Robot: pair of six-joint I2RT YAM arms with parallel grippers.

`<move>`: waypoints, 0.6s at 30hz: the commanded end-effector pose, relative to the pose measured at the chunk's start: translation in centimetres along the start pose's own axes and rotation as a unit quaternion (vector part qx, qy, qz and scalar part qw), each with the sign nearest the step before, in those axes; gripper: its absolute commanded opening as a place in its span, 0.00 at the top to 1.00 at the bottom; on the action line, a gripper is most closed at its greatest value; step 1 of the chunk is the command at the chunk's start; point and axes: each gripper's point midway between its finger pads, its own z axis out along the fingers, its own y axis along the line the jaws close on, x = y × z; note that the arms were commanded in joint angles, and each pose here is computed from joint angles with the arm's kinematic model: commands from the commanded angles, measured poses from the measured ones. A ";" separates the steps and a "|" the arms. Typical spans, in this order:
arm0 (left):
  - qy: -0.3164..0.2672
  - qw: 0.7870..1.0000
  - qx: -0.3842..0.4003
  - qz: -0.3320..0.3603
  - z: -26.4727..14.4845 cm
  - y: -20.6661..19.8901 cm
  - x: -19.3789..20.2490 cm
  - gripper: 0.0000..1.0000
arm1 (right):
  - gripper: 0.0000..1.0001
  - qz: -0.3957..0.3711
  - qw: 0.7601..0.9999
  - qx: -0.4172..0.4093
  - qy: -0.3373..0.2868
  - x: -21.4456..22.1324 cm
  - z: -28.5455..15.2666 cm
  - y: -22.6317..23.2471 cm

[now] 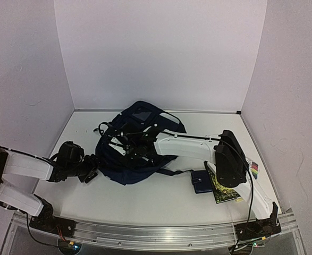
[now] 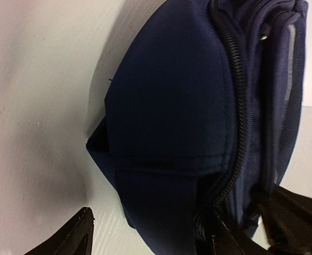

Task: Pack the student bag
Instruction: Adjust the student bag at the center of the board.

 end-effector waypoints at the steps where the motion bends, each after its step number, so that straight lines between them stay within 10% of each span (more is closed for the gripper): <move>1: 0.007 1.000 -0.010 -0.016 1.6 0.9 0.4 0.31 | 1.00 0.015 0.999 0.039 -0.021 -2.3 -3.1 -2.7; 12: 0.001 0.997 -0.076 -0.032 4.2 3.5 -2.5 0.66 | 1.00 0.084 0.979 0.006 -0.184 -11.0 -18.4 -5.8; 18: -0.011 0.995 -0.098 -0.017 4.4 3.1 -5.5 0.68 | 1.00 0.119 0.966 -0.008 -0.229 -12.8 -22.9 -7.0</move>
